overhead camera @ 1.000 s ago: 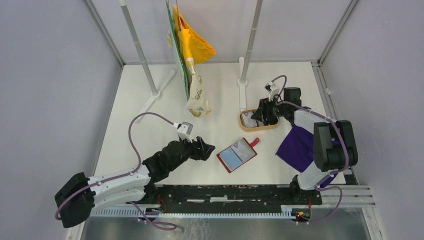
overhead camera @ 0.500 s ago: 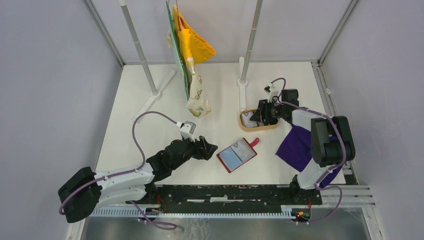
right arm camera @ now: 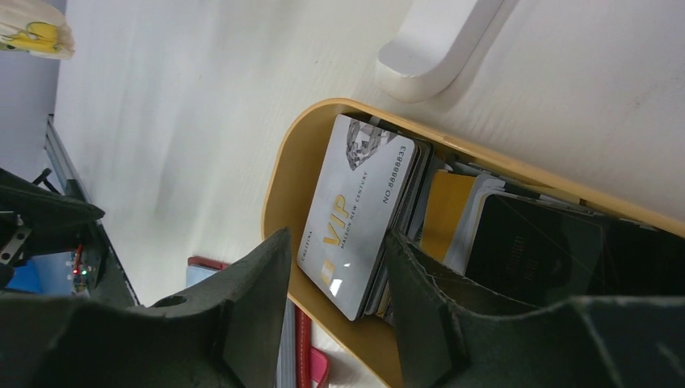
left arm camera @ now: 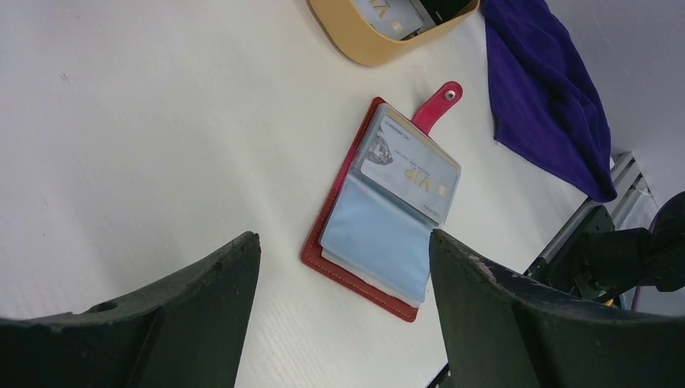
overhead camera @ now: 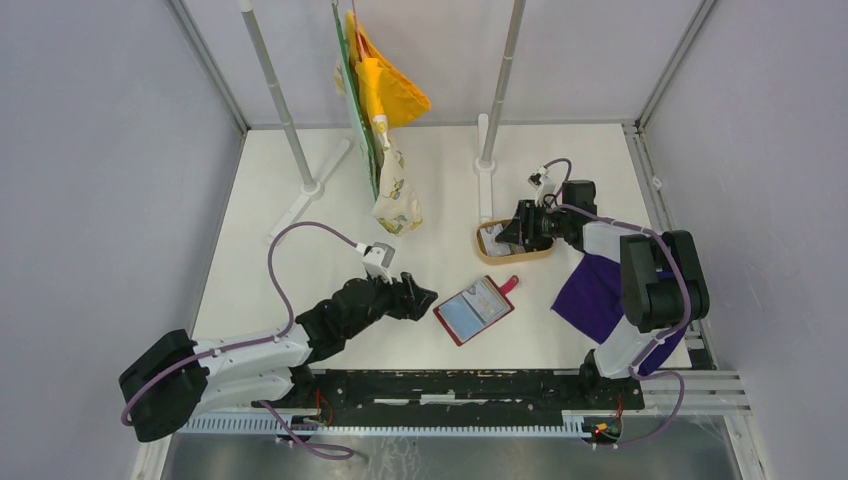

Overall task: Put the credit cards into the card holder
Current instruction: Pick up the credit card from the storage box.

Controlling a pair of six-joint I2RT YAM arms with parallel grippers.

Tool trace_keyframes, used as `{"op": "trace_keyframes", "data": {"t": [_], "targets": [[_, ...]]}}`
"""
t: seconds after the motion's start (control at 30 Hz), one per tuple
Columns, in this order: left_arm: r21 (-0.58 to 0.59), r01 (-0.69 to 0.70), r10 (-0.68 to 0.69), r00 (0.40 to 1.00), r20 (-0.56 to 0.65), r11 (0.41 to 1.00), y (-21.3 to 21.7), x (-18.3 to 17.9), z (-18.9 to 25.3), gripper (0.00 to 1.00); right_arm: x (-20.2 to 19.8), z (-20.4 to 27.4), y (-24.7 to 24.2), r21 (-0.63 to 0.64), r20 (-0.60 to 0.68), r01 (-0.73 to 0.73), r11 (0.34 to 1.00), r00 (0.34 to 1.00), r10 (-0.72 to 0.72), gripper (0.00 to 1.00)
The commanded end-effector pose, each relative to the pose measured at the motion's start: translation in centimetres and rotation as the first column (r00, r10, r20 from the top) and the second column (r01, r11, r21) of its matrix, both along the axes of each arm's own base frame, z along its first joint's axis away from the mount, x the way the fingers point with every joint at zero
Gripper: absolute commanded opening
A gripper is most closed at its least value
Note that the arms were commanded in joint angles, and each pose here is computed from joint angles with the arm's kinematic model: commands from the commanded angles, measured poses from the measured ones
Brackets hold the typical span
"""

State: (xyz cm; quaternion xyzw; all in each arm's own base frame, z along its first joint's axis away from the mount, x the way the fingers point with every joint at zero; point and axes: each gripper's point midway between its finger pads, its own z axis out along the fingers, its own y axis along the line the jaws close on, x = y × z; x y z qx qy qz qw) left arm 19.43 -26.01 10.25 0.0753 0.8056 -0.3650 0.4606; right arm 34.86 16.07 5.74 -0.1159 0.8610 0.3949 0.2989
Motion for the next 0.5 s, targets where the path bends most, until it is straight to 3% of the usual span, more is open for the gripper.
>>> {"op": "trace_keyframes", "data": {"t": [0.0, 0.47], "targets": [[-0.07, 0.008, -0.004, 0.998, 0.056, 0.998, -1.2, 0.8, 2.9, 0.82, -0.5, 1.8, 1.5, 0.11, 0.01, -0.042, 0.993, 0.999, 0.041, 0.52], [-0.065, 0.009, -0.006, 0.999, 0.048, 0.998, -1.4, 0.9, 2.6, 0.81, -1.4, 2.5, 2.4, 0.21, -0.038, -0.04, 0.977, 0.998, 0.049, 0.46]]}}
